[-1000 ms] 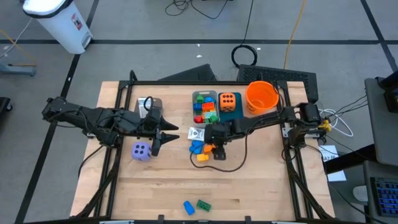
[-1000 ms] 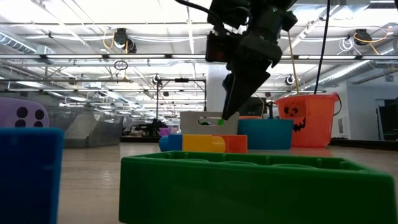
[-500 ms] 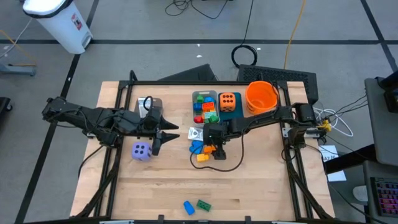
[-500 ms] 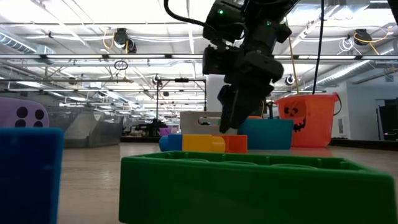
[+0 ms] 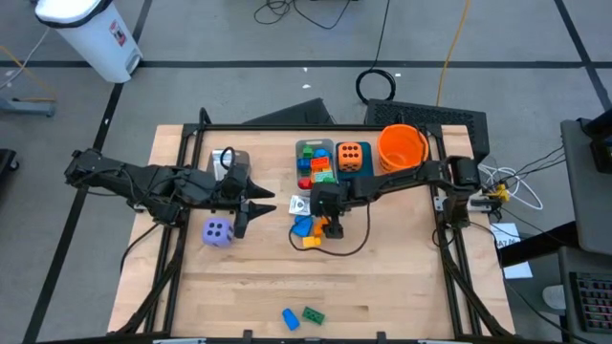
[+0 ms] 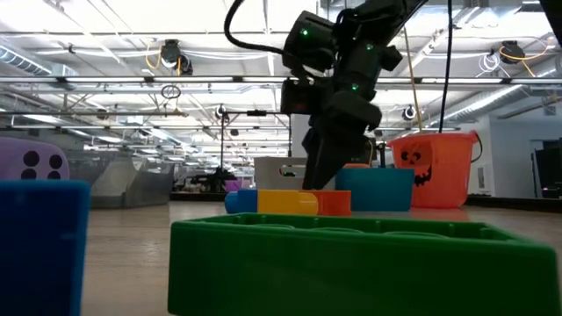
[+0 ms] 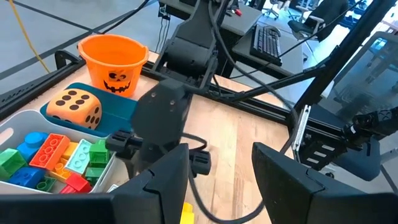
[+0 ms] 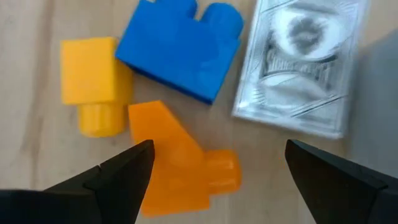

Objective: Pick & Place Toys
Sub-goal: Put the light orange game piece into the gray bin

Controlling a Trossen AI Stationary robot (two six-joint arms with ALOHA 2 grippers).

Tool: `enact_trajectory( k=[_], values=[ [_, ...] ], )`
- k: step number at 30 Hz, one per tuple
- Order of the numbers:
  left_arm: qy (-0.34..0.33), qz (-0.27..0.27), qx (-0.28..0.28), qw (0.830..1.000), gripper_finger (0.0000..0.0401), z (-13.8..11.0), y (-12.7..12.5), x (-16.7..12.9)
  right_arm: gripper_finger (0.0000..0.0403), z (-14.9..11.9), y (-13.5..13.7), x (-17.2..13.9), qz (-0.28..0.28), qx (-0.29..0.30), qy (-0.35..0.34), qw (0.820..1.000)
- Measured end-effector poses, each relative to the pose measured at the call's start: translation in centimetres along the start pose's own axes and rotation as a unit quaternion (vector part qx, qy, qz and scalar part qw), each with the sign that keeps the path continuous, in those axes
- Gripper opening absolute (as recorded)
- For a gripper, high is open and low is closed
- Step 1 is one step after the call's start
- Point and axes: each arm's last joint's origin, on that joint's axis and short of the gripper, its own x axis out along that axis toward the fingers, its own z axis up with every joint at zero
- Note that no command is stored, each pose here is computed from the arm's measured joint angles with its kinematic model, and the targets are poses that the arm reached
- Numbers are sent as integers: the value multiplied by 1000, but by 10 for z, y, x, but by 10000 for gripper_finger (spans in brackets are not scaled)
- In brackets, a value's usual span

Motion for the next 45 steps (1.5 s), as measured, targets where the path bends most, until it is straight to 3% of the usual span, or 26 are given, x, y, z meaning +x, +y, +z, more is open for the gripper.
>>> enact_trajectory(
  k=[6, 18, 25, 35, 45],
  values=[
    [0, 0, -4, 1000, 184, 0, 0, 0, 357, -3, 4, 10, 41, 1, 15, 999],
    [1, 4, 0, 1000, 184, 0, 2, 0, 357, -4, 6, 9, 40, 5, 19, 999],
    [1, 9, -1, 1000, 184, 1, 4, 1, 357, -2, 8, -11, 37, 4, 8, 999],
    [2, 9, 0, 1000, 184, 1, 4, 1, 357, -4, 35, -12, 53, -25, 26, 998],
    [2, 9, 0, 1000, 184, 1, 4, 1, 357, -5, 39, -12, -1, -48, 29, 998]
  ],
)
